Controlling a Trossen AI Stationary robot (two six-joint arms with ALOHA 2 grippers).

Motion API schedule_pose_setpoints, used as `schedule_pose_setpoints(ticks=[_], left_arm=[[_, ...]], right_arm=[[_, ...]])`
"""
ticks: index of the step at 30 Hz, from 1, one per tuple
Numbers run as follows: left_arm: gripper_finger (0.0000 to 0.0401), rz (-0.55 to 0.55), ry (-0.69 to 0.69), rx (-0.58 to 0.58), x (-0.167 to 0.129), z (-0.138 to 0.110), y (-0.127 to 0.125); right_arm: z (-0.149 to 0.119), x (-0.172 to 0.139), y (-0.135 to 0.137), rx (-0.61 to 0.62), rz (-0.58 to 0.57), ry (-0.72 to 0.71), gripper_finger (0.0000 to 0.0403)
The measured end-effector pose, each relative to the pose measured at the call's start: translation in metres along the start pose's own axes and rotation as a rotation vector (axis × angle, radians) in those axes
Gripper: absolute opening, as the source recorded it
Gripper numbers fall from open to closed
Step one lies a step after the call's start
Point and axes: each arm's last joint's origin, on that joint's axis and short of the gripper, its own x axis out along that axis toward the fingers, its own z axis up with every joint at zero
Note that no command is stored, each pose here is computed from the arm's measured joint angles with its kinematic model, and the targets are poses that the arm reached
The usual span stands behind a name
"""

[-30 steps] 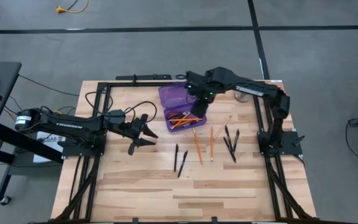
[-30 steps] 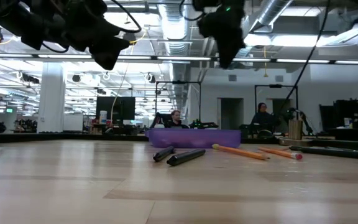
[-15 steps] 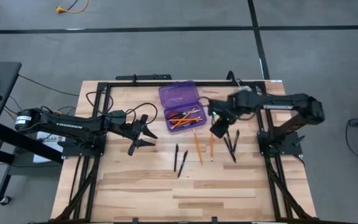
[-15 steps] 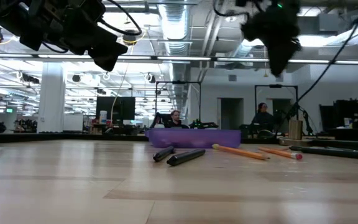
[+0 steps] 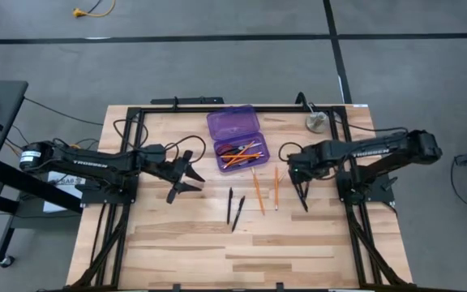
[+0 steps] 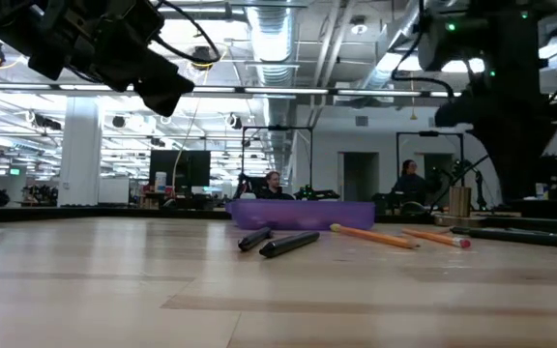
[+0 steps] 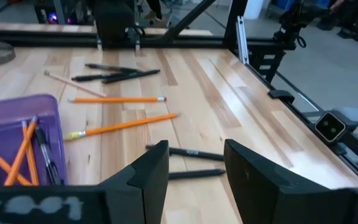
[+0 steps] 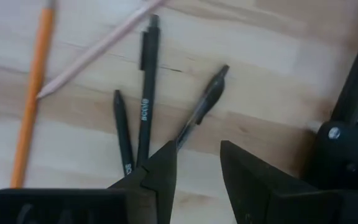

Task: Pick & place school supplies into a supply box
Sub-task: Put the black pen into the purple supply box

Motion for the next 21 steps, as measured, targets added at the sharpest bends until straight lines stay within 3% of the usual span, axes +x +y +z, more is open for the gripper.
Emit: schedule_pose_setpoints(ticks=[9, 21], left_arm=[[0.0144, -0.001, 0.029, -0.011, 0.0, -0.003, 0.0], [0.0144, 0.02, 0.028, 0.006, 0.0, -0.003, 0.001]], right_arm=[[-0.003, 0.021, 0.0, 0.15, 0.044, 0.003, 0.0118], [-0.006, 0.033, -0.006, 0.312, 0.008, 0.014, 0.0118]])
